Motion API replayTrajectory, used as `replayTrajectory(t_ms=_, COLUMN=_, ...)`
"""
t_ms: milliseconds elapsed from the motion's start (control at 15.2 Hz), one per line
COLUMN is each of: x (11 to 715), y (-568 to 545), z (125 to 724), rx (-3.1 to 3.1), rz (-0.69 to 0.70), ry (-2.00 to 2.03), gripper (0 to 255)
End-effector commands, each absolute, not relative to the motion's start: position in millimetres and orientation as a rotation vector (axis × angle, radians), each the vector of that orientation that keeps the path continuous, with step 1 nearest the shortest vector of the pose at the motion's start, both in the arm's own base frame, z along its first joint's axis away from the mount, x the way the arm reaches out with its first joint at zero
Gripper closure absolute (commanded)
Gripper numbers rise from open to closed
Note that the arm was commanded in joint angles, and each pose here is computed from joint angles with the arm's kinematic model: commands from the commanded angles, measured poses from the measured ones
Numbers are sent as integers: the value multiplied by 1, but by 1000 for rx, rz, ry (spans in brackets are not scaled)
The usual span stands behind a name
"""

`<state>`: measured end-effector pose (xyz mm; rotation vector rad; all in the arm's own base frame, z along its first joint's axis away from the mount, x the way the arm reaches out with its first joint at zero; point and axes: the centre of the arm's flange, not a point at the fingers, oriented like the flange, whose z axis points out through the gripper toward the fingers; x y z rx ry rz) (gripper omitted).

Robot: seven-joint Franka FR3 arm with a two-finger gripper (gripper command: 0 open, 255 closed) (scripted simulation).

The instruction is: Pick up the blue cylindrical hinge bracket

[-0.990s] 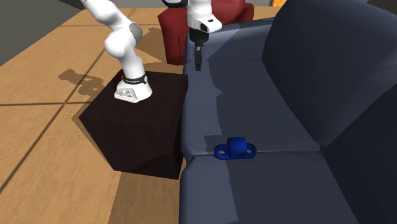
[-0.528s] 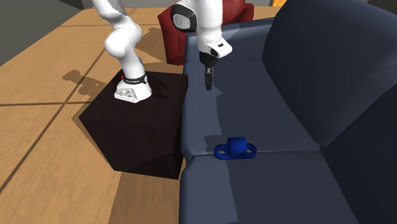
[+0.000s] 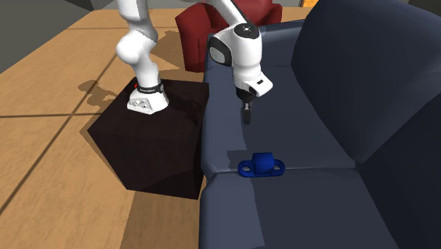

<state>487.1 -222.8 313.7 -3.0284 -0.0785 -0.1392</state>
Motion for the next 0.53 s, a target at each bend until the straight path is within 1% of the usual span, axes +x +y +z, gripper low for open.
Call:
replayTrajectory(t_ms=0, x=505, y=-236, z=298, rx=-3016, rz=-162, ry=-70, gripper=0)
replayTrajectory(t_ms=462, x=558, y=-281, z=239, rx=-2977, rz=-232, ry=-38, gripper=0)
